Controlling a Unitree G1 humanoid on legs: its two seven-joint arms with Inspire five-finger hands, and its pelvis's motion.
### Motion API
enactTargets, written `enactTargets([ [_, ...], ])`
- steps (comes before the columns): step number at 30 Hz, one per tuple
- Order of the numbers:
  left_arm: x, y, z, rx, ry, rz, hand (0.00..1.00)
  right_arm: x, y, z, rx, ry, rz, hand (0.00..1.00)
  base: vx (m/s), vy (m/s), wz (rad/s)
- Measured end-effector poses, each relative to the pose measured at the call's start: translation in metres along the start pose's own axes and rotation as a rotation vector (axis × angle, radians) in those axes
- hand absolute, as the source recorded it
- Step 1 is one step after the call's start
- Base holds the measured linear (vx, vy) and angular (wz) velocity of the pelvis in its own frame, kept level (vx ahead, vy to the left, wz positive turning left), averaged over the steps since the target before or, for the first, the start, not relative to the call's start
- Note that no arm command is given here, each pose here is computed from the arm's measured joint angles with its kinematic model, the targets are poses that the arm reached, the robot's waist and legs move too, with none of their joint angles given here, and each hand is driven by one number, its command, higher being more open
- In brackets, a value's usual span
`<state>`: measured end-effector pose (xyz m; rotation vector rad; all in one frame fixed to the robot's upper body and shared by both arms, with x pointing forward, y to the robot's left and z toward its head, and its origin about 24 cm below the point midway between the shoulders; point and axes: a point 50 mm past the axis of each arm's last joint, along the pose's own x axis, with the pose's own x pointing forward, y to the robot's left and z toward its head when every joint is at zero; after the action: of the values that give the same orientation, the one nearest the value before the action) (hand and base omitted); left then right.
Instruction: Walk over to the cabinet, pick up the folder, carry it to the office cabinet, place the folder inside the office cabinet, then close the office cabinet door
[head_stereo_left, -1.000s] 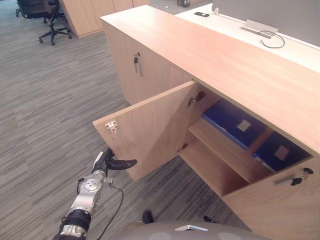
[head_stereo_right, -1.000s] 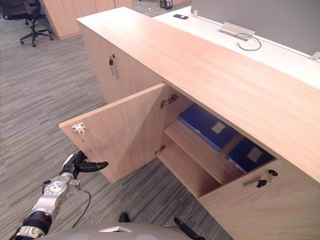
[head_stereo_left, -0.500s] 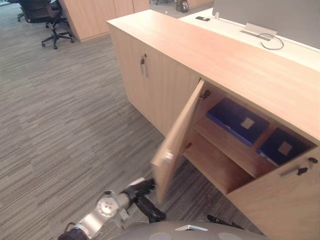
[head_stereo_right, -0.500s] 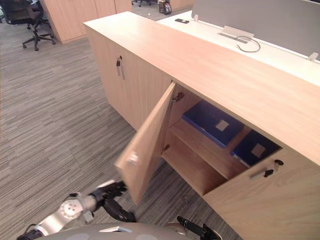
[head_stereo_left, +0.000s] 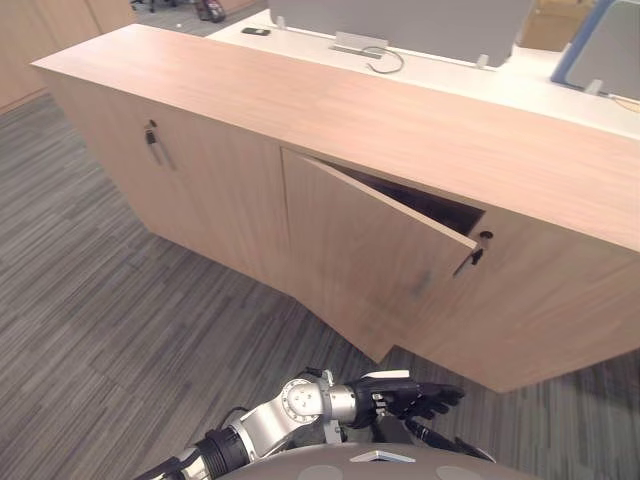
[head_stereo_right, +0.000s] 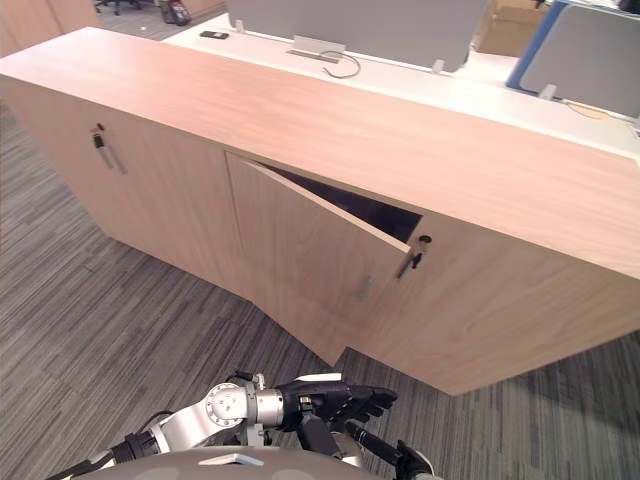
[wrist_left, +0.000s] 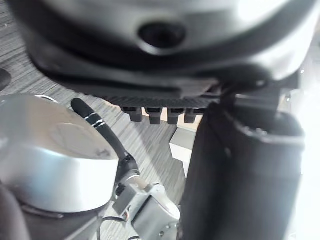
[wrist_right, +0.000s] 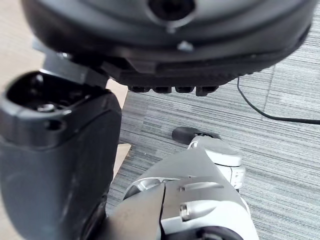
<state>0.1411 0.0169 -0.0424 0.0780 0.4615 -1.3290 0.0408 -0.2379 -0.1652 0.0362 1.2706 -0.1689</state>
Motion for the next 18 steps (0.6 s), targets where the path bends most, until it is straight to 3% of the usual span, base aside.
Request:
enactTargets([
  [5,-0.007,-0.002,-0.013,-0.064,0.013,0.056,1.00,-0.001,0.000,-0.004,-0.022,0.009,-0.021,1.00,0.12,-0.016,-0.17],
  [8,-0.013,0.008,-0.028,-0.149,0.034,0.176,1.00,-0.001,0.001,-0.006,-0.034,0.015,-0.029,1.00,0.14,-0.021,-0.05],
  [12,-0.046,0.047,-0.062,-0.379,0.044,0.578,1.00,0.000,0.003,-0.004,-0.046,0.025,-0.032,1.00,0.14,-0.058,-0.20],
  [14,-0.077,0.068,-0.085,-0.549,0.038,0.857,1.00,0.000,0.000,-0.001,-0.037,0.025,-0.044,1.00,0.10,-0.108,-0.40],
  [18,-0.126,0.063,-0.126,-0.758,0.073,1.238,1.00,0.002,-0.008,0.013,-0.095,0.017,-0.068,1.00,0.08,0.079,-0.69],
])
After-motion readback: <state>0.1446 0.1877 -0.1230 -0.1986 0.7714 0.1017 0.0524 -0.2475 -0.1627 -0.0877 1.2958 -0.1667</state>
